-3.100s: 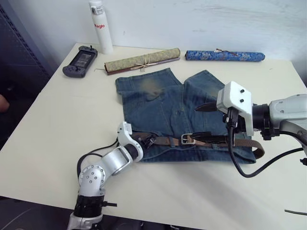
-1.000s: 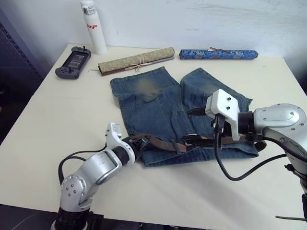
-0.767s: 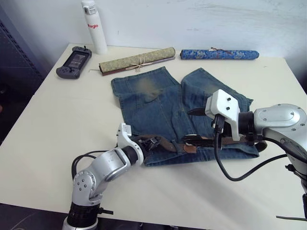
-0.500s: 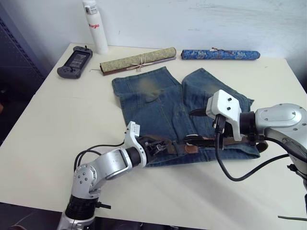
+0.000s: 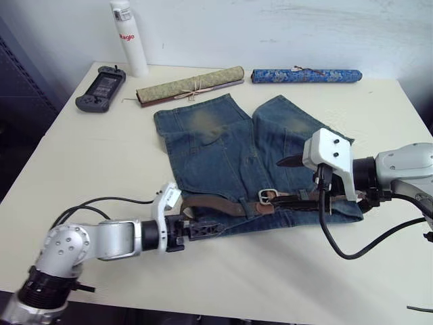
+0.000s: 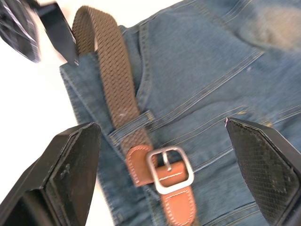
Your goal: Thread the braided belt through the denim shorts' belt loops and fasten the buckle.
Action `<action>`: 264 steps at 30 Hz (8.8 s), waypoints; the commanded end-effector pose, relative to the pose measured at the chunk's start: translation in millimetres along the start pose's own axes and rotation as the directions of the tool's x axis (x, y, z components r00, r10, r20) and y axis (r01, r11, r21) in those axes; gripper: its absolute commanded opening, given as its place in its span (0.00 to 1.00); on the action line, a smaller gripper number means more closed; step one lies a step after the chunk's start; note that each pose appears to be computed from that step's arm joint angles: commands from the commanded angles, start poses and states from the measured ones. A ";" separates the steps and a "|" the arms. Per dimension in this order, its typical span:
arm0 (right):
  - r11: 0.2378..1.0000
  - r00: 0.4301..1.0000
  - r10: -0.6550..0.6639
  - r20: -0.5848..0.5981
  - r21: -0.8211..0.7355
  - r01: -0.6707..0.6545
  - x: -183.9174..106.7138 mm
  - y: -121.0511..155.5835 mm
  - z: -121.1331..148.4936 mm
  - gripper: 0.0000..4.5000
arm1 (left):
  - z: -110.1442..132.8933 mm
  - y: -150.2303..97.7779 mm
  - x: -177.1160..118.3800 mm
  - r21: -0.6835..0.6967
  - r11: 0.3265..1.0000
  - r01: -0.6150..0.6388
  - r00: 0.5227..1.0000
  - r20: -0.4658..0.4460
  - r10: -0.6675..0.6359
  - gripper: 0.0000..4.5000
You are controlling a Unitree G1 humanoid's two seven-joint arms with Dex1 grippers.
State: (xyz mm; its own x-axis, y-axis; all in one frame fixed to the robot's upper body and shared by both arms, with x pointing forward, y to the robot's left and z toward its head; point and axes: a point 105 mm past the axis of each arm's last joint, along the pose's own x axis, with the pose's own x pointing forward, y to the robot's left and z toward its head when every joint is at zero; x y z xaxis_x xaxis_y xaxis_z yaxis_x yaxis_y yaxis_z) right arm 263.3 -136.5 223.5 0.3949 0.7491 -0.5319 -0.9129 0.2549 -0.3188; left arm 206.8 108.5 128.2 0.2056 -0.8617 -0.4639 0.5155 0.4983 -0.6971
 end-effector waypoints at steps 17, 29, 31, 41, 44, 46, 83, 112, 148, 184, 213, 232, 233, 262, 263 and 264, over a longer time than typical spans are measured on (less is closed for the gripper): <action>0.960 0.994 0.059 -0.093 -0.267 -0.082 24.7 47.9 -31.1 0.87 | 53.7 -36.2 -94.8 0.715 0.663 0.221 0.974 -0.192 -0.117 1.00; 0.845 0.991 -0.108 -0.074 -0.532 0.053 48.4 43.0 -56.1 0.51 | 90.7 -26.0 -73.7 0.837 0.515 0.185 0.982 -0.175 -0.068 1.00; 0.836 0.988 -0.129 -0.079 -0.545 0.066 48.5 38.5 -57.5 0.51 | 91.9 -26.1 -71.2 0.839 0.512 0.186 0.982 -0.173 -0.073 1.00; 0.825 0.984 -0.152 -0.091 -0.560 0.076 57.3 26.3 -66.3 0.51 | 95.0 -20.6 -64.4 0.847 0.509 0.154 0.988 -0.142 -0.063 1.00; 0.820 0.984 -0.148 -0.095 -0.568 0.068 61.1 26.9 -69.5 0.51 | 96.4 -20.4 -63.8 0.849 0.507 0.148 0.989 -0.136 -0.060 1.00; 0.817 0.985 -0.148 -0.094 -0.572 0.068 62.5 27.5 -70.1 0.51 | 97.4 -20.3 -63.6 0.852 0.504 0.142 0.990 -0.131 -0.058 1.00; 0.741 0.974 -0.225 0.003 -0.649 0.173 55.6 33.9 -63.3 0.26 | 101.2 -12.5 -60.3 0.854 0.504 0.131 0.991 -0.134 -0.029 1.00; 0.752 0.979 -0.202 0.028 -0.636 0.173 48.9 31.5 -54.1 0.01 | 117.8 -35.0 -65.4 0.836 0.517 0.184 0.981 -0.121 -0.153 1.00; 0.563 0.932 -0.330 0.150 -0.761 0.321 37.8 27.7 -12.3 0.00 | 84.4 66.3 43.3 0.846 0.310 0.434 0.867 -0.486 0.112 0.01; 0.203 0.845 -0.531 0.054 -0.961 0.188 -62.2 -46.9 -41.6 0.00 | 59.5 94.8 36.2 0.804 0.347 0.483 0.820 -0.554 0.141 0.01; 0.655 0.880 -0.463 -0.104 -0.710 0.260 -36.2 -35.0 -39.7 0.00 | 145.6 -59.0 132.2 0.975 0.222 -0.029 0.990 0.059 -0.131 0.99; 0.803 0.873 -0.462 -0.156 -0.493 0.336 -41.4 -32.8 -36.9 0.00 | 144.4 -61.1 151.2 0.978 0.172 -0.120 0.989 0.133 -0.066 0.33; 0.803 0.873 -0.462 -0.157 -0.493 0.336 -41.3 -32.6 -36.8 0.00 | 144.6 -62.3 151.8 0.977 0.178 -0.120 0.988 0.134 -0.070 0.24; 0.860 0.938 -0.250 -0.241 -0.501 0.100 -0.7 35.1 -91.5 0.99 | 167.8 -23.1 112.8 0.929 0.326 -0.175 0.981 0.193 -0.023 0.00; 0.847 0.931 -0.277 -0.238 -0.518 0.119 1.0 30.9 -94.6 0.99 | 167.7 -23.4 112.7 0.929 0.325 -0.174 0.981 0.192 -0.024 0.00; 0.833 0.926 -0.299 -0.232 -0.537 0.135 1.9 27.0 -96.1 0.99 | 167.6 -23.5 112.6 0.930 0.325 -0.174 0.981 0.192 -0.025 0.00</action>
State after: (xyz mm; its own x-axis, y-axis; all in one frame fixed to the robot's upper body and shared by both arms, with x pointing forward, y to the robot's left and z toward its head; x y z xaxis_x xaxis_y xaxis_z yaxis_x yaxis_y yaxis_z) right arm 240.7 -186.1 130.9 0.6054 0.4892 -0.6278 -0.7277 0.0209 -0.6856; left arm 358.4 -15.9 172.4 0.3492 -0.8626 -0.3661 0.9140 0.2274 0.3360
